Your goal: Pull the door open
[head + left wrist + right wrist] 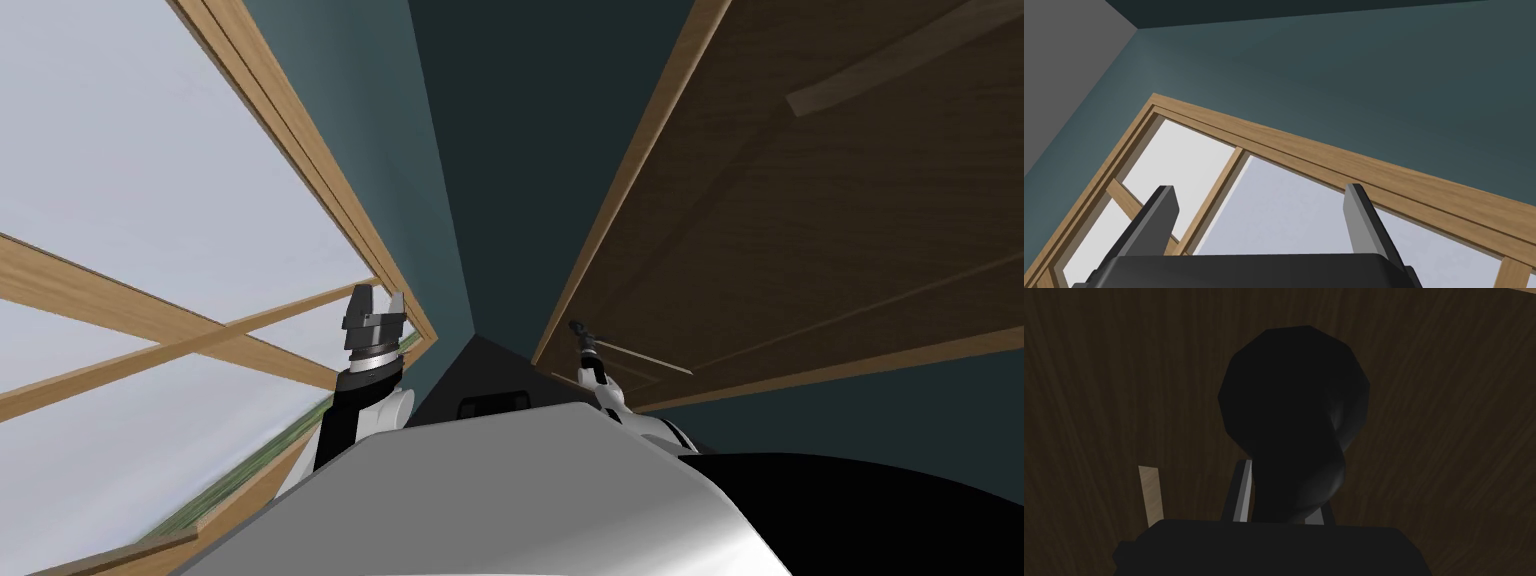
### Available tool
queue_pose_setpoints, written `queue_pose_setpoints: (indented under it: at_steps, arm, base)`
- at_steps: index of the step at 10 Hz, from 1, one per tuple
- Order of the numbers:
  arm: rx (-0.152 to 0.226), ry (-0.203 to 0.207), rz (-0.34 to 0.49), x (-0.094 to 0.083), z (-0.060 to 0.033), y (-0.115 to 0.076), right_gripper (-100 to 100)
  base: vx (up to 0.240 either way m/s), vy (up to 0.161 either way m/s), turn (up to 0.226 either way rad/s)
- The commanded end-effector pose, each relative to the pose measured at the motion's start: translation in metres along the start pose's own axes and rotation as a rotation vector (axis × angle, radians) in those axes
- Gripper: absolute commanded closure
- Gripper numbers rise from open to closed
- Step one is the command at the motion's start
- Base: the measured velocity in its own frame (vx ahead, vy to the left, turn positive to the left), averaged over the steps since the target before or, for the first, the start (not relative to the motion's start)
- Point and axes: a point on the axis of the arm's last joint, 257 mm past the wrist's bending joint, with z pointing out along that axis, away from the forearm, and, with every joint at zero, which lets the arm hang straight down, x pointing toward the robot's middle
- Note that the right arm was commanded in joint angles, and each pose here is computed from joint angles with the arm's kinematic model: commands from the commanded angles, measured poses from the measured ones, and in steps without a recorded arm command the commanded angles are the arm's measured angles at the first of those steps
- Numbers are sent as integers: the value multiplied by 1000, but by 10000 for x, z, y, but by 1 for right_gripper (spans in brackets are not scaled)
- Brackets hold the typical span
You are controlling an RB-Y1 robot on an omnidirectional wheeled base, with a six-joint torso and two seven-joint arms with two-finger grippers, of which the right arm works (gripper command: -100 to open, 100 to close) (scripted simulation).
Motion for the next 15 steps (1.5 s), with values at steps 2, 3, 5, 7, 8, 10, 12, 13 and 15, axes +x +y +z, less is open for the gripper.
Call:
queue_pose_setpoints:
  at_steps: [2, 3, 5, 7, 8, 10, 12, 13, 15]
  arm:
    - [1, 50, -1, 183, -9, -2, 100]
    - [-1, 67, -1, 246, -5, 7, 100]
    - [-3, 83, -1, 307, -2, 15, 100]
    - [-7, 123, 0, 458, 2, 34, 100]
    - [-7, 123, 0, 458, 2, 34, 100]
    - [-2, 143, 3, 515, -25, 4, 100]
    - [-8, 170, 2, 583, -34, 23, 100]
    - [-11, 186, 1, 623, -41, 33, 100]
    - [-17, 226, 1, 725, -62, 55, 100]
  base:
    - [-239, -41, 76]
    - [-234, -63, 77]
    - [-168, -22, 40]
    - [-208, -12, 50]
    - [-155, -11, 23]
    - [-109, -29, 41]
    - [-225, -45, 88]
    - [-244, -47, 93]
    - [-284, -57, 99]
